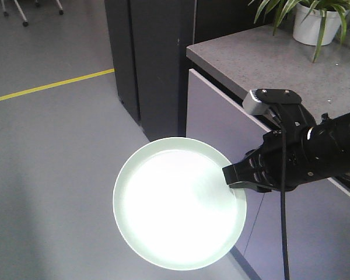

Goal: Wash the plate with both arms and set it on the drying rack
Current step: 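Hold the plate while the base turns toward the sink counter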

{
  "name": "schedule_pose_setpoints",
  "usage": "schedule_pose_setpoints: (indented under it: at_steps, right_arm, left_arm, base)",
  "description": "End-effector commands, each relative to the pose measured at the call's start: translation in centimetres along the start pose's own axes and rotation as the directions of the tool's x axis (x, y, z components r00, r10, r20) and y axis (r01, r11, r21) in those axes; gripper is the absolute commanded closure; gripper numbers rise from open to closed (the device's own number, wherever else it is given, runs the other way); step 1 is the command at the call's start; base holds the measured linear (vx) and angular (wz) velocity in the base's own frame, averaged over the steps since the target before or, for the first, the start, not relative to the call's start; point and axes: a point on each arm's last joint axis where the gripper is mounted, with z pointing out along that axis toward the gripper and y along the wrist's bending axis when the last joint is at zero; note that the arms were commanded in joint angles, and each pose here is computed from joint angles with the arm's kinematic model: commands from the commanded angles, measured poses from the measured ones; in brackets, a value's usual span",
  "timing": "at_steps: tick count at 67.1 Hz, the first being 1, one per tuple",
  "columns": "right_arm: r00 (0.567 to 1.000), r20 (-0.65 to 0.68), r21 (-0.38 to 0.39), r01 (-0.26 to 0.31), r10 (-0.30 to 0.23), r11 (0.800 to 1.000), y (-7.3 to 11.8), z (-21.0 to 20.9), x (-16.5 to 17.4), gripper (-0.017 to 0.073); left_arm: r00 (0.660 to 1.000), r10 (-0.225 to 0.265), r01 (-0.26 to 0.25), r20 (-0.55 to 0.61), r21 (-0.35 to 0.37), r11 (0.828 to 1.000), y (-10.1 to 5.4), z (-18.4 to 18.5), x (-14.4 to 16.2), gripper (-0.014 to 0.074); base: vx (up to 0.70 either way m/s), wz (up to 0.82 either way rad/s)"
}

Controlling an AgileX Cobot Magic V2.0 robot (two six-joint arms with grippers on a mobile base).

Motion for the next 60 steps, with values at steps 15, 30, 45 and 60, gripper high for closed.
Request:
schedule_pose_setpoints:
  at_steps: [15, 30, 45, 60]
  right_arm:
    - [0.996, 0.094, -0.016, 0.008, -0.007, 1.000, 0.70, -1.47, -0.97, 0.0561]
    - [0.996, 0.094, -0.016, 0.008, -0.007, 1.000, 0.70, -1.47, -0.97, 0.0561]
    - [0.996, 0.094, -0.016, 0.008, -0.007, 1.000, 0.70, -1.47, -0.97, 0.0561]
    - [0.996, 0.094, -0.016, 0.008, -0.007, 1.000, 0.70, -1.47, -0.97, 0.0561]
  left_arm:
    - [0.993, -0.013, 0.013, 0.114, 0.006, 1.000, -0.08, -0.22, -1.70, 0.0600]
    - [0.993, -0.013, 0.013, 0.114, 0.006, 1.000, -0.08, -0.22, -1.70, 0.0600]
    - [0.993, -0.013, 0.013, 0.114, 0.006, 1.000, -0.08, -0.22, -1.70, 0.0600]
    - [0.993, -0.013, 0.013, 0.114, 0.006, 1.000, -0.08, -0.22, -1.70, 0.0600]
  base:
    - [0.07, -0.26]
    - [0.06, -0.25]
    - [0.08, -0.30]
    - [0.09, -0.33]
